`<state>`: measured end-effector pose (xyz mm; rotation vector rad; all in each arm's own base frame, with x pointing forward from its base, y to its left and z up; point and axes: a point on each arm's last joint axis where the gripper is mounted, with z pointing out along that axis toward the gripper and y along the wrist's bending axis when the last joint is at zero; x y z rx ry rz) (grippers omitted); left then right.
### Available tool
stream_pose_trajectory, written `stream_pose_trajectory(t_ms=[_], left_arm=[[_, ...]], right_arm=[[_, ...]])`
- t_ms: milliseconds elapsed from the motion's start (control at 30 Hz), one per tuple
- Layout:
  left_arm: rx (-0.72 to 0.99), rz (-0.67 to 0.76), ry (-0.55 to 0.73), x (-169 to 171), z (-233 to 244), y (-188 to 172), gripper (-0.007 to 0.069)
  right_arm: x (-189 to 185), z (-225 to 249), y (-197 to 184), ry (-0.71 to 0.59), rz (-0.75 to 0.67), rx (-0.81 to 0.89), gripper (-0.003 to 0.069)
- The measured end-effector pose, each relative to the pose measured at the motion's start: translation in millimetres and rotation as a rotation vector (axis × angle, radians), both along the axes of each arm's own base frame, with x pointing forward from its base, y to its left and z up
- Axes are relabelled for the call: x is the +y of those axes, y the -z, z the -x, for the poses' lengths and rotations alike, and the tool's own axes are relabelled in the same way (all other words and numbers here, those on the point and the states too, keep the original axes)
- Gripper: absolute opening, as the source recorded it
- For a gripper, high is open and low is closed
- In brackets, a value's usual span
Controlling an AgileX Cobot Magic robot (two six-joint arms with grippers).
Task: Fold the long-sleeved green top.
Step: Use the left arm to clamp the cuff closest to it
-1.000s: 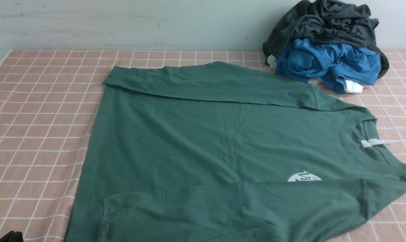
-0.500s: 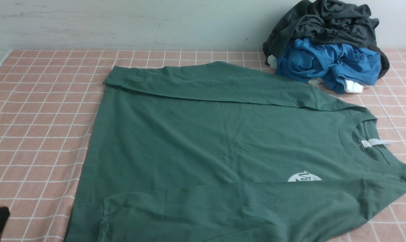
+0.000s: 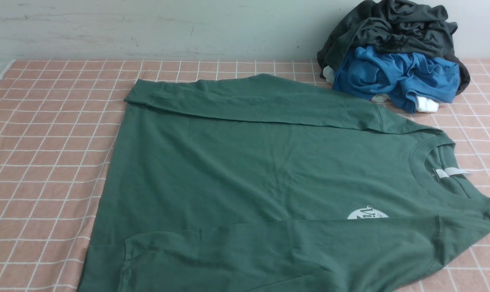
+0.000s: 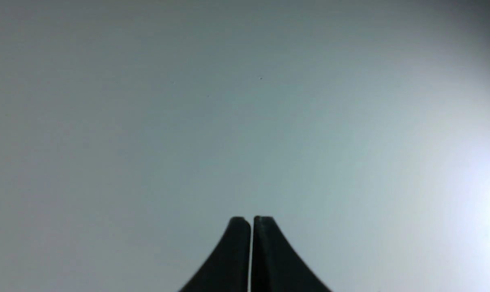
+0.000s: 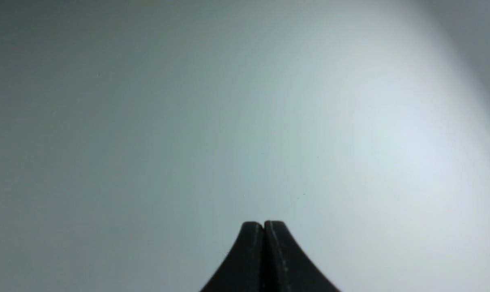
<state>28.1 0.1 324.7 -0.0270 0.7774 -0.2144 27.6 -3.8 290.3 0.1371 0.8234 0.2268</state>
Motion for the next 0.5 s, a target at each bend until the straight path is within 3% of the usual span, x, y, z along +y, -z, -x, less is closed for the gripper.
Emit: stream_pose_trajectory(t_ms=[67,133,200,233,300,333,400,500], left_arm=[[0.072,-0.019,0.0,-2,-7,-17,-0.0003],[0.244,-0.087,-0.013,-6,-27,-45,-0.0003],[0.338,-0.129,-0.023,-9,-43,-51,-0.0003],[0.49,-0.197,-0.035,-13,-70,-50,-0.0003],[0.694,-0.262,-0.025,-18,-100,-38,-0.0003],[0.71,-0.266,-0.024,-19,-103,-37,-0.0003],[1.062,-0.308,0.032,-26,-139,-4,-0.0003],[1.454,-0.32,0.117,-34,-169,44,-0.0001]], right_arm=[[1,0,-15,0.0,0.012,0.029,-0.0014],[3,-12,-43,0.017,0.078,0.162,-0.0014],[4,-22,-53,0.025,0.115,0.252,-0.0014],[5,-39,-60,0.031,0.156,0.4,-0.0014],[5,-62,-61,0.027,0.184,0.616,-0.0014],[6,-68,-59,0.024,0.186,0.654,-0.0014],[7,-98,-41,-0.01,0.208,1.004,-0.0014],[16,-120,-14,-0.106,0.243,1.348,-0.0014]])
